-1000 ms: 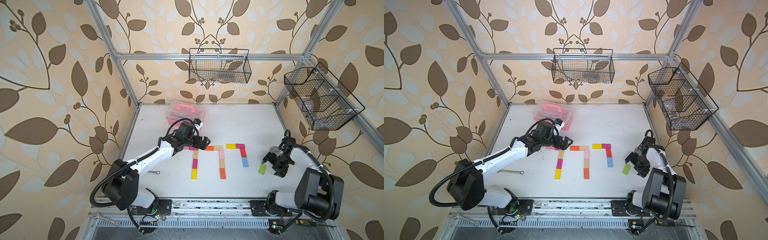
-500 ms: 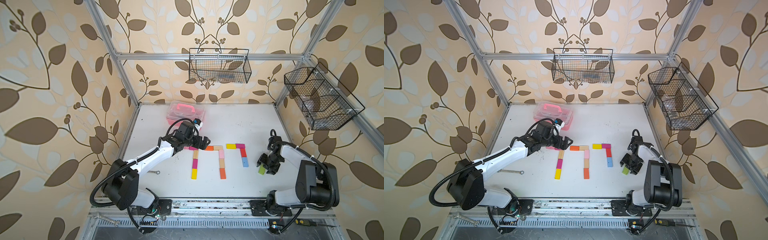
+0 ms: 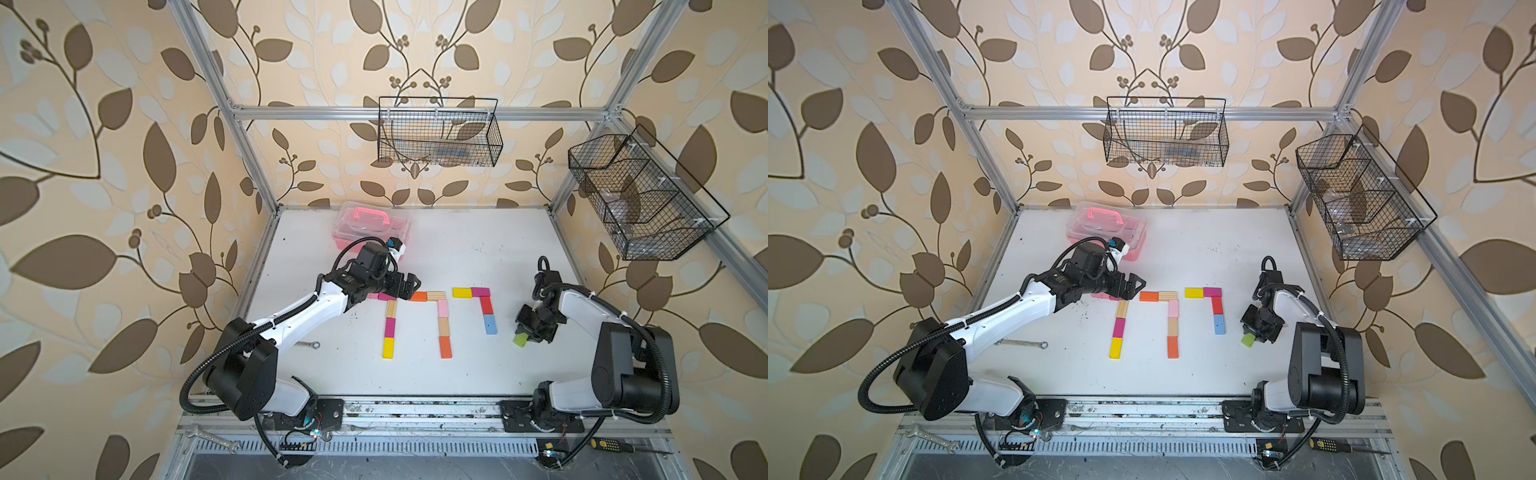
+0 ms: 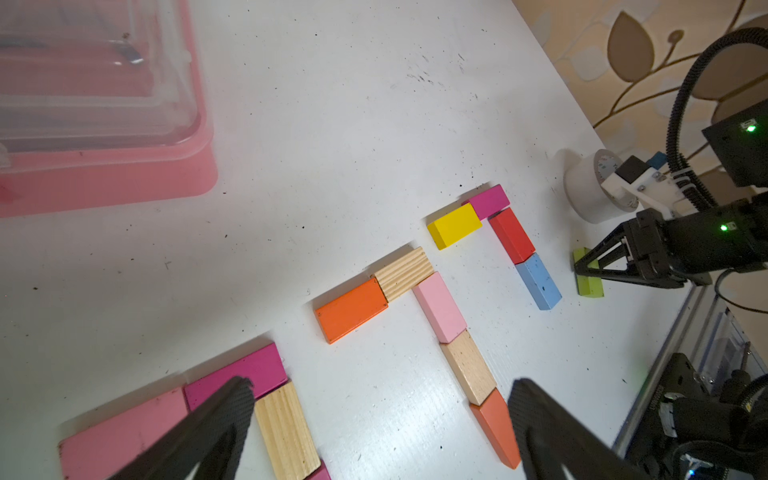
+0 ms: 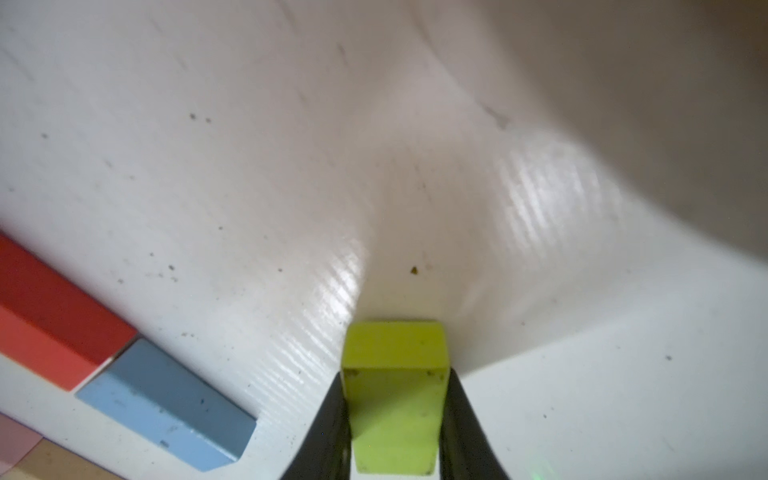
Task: Assemble the number 7 with building blocks
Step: Pick up the building block from the center of the board, then assemble the building block at the center of the board.
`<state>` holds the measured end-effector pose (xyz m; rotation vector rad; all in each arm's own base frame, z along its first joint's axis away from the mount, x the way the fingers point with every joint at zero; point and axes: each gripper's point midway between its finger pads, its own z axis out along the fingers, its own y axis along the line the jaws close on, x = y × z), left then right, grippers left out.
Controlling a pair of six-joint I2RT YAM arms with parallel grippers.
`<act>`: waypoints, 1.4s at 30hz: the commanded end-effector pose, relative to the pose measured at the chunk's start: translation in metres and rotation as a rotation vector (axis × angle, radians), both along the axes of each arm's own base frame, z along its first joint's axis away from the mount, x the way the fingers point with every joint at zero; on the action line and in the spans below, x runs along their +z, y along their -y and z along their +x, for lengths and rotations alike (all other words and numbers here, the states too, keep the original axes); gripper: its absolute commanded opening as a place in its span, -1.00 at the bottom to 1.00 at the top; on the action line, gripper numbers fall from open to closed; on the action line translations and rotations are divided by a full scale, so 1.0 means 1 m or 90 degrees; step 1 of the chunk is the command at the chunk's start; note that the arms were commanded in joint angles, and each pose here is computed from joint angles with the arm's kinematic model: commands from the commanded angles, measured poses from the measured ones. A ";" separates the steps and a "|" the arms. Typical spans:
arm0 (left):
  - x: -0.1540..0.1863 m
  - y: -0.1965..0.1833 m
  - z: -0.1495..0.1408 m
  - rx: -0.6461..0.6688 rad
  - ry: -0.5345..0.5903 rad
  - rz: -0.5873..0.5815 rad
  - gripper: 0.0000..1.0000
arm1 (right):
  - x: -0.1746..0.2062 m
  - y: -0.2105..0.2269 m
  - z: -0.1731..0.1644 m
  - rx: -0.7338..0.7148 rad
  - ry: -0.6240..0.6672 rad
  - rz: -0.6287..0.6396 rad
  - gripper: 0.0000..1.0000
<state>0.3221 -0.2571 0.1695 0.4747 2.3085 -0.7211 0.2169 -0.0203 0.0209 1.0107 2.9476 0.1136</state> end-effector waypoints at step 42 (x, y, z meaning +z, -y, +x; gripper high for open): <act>0.026 0.000 -0.002 0.010 0.031 -0.037 0.98 | -0.019 -0.097 -0.047 0.318 -0.092 -0.034 -0.65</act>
